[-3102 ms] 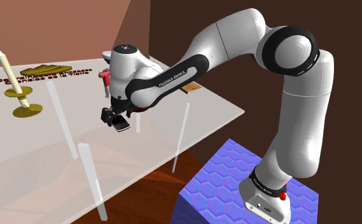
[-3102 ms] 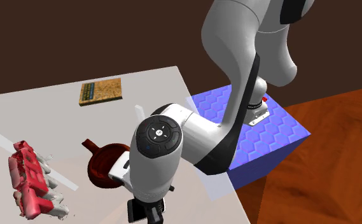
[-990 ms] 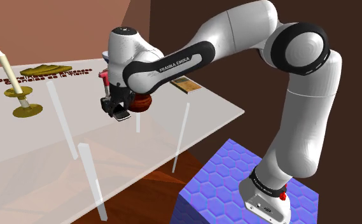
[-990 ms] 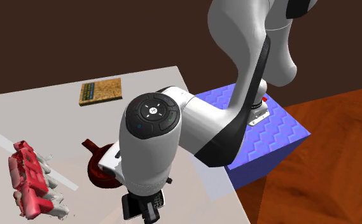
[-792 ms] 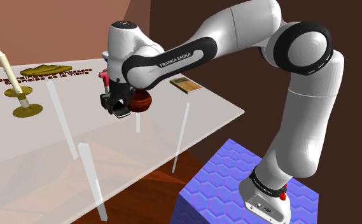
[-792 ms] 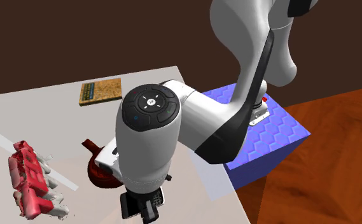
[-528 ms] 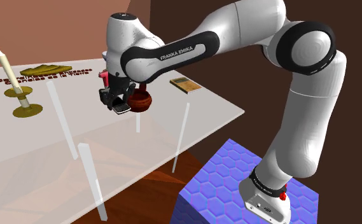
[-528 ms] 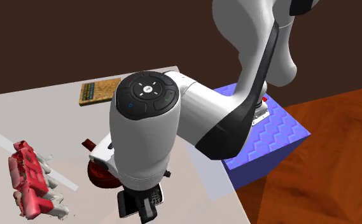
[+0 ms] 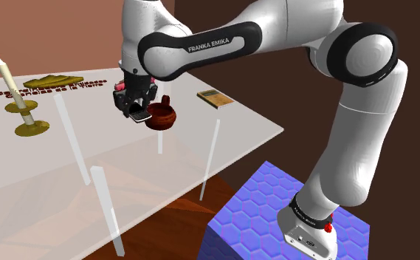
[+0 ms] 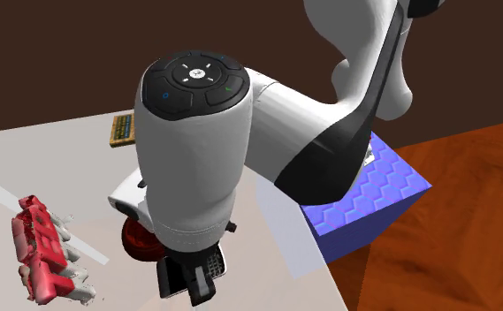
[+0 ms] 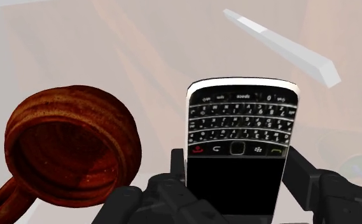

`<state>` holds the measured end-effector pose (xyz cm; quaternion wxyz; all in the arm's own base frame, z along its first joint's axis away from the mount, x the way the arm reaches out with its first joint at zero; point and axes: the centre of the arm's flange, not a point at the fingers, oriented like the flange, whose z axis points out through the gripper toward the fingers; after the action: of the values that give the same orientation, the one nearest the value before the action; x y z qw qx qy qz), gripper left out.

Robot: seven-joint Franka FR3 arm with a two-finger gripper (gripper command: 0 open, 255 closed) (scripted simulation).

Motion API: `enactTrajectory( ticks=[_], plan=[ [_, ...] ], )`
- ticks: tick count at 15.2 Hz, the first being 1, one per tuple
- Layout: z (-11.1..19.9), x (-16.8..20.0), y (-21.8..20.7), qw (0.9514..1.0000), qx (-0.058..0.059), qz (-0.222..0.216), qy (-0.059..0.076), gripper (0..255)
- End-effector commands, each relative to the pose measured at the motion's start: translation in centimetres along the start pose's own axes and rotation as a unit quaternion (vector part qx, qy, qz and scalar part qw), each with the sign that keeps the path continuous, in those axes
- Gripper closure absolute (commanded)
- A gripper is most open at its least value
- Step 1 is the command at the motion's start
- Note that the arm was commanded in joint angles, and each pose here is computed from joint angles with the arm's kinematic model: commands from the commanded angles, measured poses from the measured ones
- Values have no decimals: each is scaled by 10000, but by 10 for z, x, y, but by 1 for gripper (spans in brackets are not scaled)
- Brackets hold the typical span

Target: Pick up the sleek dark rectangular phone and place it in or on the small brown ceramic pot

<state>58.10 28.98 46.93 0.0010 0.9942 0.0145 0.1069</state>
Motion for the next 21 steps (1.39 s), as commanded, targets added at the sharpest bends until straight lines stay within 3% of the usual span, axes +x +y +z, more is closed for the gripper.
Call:
enactTrajectory(
  ticks=[1, 5, 19, 21],
  plan=[
    [-11, 3, 0, 10000, 0, 0, -1, 255],
    [-30, 7, 0, 10000, 0, 0, -1, 255],
    [-19, 81, 172, 10000, 0, 0, -1, 255],
    [-9, 79, 172, 10000, 0, 0, -1, 255]
  ],
)
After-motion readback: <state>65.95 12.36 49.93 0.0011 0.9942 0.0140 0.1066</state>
